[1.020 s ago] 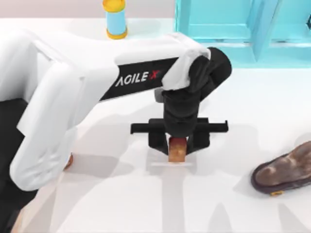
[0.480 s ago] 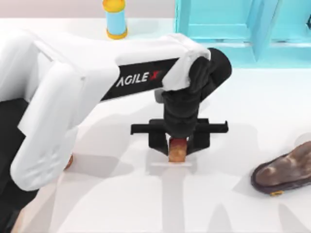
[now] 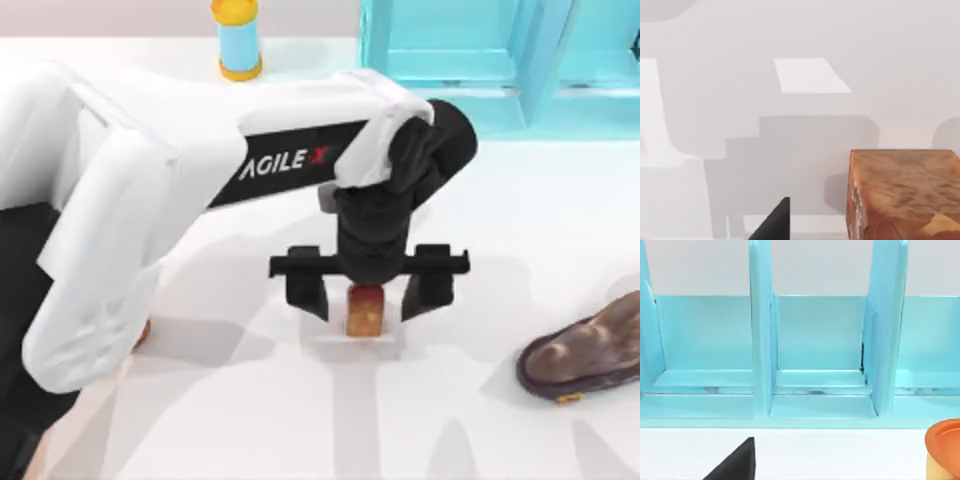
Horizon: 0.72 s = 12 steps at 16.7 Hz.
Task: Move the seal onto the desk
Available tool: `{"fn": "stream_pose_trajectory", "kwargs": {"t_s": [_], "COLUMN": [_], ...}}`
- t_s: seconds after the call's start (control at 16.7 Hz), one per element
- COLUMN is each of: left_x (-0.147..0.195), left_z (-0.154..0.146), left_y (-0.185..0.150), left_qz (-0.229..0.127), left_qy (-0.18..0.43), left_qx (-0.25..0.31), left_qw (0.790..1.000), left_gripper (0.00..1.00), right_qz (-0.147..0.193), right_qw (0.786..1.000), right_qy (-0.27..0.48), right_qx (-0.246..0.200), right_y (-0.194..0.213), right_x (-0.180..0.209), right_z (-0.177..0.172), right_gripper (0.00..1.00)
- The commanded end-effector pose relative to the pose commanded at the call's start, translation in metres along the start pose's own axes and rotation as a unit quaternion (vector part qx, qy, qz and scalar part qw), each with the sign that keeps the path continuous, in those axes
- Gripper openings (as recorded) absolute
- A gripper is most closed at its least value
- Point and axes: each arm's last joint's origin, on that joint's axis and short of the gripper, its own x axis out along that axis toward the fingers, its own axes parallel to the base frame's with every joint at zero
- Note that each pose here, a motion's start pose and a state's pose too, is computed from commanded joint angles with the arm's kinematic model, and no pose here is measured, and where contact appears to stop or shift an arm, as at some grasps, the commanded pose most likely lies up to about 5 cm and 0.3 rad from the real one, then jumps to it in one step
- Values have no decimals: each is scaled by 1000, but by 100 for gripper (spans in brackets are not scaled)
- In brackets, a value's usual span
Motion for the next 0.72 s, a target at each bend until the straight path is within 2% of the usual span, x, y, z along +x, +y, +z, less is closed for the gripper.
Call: {"fn": "stream_pose_trajectory", "kwargs": {"t_s": [0.54,0.72], "left_x": [0,-12], "left_z": [1,3], "left_y": [0,-4], "left_qz": [0,7], "left_qy": [0,3], "left_qx": [-1,2], "left_qw": [1000,1000], "left_gripper": [100,100], "right_qz": [0,0], "right_qw": [1000,1000], "right_qy": [0,0], "right_qx": [0,0], "right_y": [0,0], "right_x": [0,0], "right_z": [0,0], "right_gripper": [100,100]}}
